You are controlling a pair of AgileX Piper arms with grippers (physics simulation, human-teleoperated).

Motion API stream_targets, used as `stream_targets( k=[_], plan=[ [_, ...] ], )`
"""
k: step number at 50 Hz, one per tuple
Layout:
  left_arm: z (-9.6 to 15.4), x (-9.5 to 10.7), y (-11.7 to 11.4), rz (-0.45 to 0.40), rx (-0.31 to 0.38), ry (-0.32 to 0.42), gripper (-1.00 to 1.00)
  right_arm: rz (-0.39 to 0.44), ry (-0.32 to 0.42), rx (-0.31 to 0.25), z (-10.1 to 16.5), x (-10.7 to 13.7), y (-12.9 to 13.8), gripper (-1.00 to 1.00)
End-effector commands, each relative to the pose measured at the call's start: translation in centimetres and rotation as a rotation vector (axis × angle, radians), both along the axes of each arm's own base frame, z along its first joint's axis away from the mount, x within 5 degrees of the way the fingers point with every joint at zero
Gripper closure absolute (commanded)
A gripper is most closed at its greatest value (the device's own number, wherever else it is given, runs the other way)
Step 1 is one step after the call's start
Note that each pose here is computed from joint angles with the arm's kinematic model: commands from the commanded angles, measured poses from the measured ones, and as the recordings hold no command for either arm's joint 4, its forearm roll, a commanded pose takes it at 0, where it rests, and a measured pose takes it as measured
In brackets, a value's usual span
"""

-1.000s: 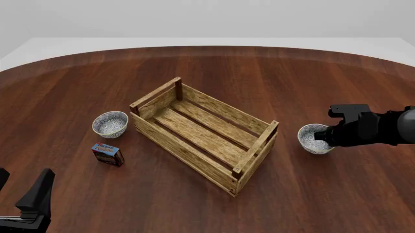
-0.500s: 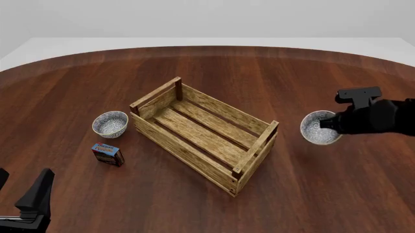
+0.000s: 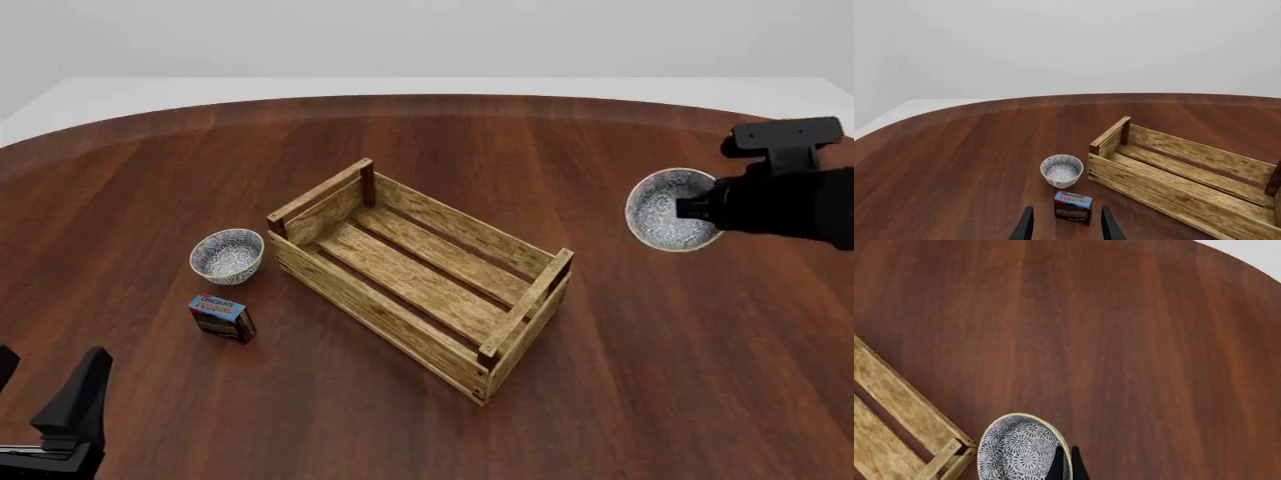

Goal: Stack the right bowl on the left bowl and place them in the tray.

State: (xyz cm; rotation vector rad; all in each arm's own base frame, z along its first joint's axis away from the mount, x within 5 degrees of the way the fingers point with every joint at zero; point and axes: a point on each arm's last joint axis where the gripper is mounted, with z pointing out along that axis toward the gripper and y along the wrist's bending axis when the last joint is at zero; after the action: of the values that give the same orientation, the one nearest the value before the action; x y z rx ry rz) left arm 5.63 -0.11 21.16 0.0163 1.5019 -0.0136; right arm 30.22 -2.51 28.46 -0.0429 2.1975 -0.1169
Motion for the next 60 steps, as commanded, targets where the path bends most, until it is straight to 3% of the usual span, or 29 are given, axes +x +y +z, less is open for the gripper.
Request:
stream_targets(
  k=[1, 18, 29, 35, 48, 60],
  plan=[
    [0.0, 0.0, 0.0, -0.005, 0.003, -0.003, -1.0, 0.041, -0.113, 0.038, 4.0, -2.8, 2.1, 1.0],
    [0.0, 0.0, 0.0, -0.008, 0.007, 0.002, -1.0, 0.169, -0.21, 0.09, 7.3, -6.3, 5.7, 1.0],
    [0.0, 0.0, 0.0, -0.005, 0.015, 0.004, -1.0, 0.247, -0.293, 0.178, 8.7, -8.6, 7.9, 1.0],
    [0.0, 0.1, 0.0, -0.001, 0.02, 0.005, -1.0, 0.277, -0.312, 0.189, 8.7, -9.0, 8.5, 1.0],
    [0.1, 0.2, -0.1, -0.009, 0.02, 0.007, -1.0, 0.369, -0.379, 0.292, 9.0, -11.0, 10.5, 1.0],
    [0.2, 0.7, -0.1, -0.009, 0.023, 0.008, -1.0, 0.423, -0.411, 0.323, 8.7, -11.8, 11.4, 1.0]
  ],
)
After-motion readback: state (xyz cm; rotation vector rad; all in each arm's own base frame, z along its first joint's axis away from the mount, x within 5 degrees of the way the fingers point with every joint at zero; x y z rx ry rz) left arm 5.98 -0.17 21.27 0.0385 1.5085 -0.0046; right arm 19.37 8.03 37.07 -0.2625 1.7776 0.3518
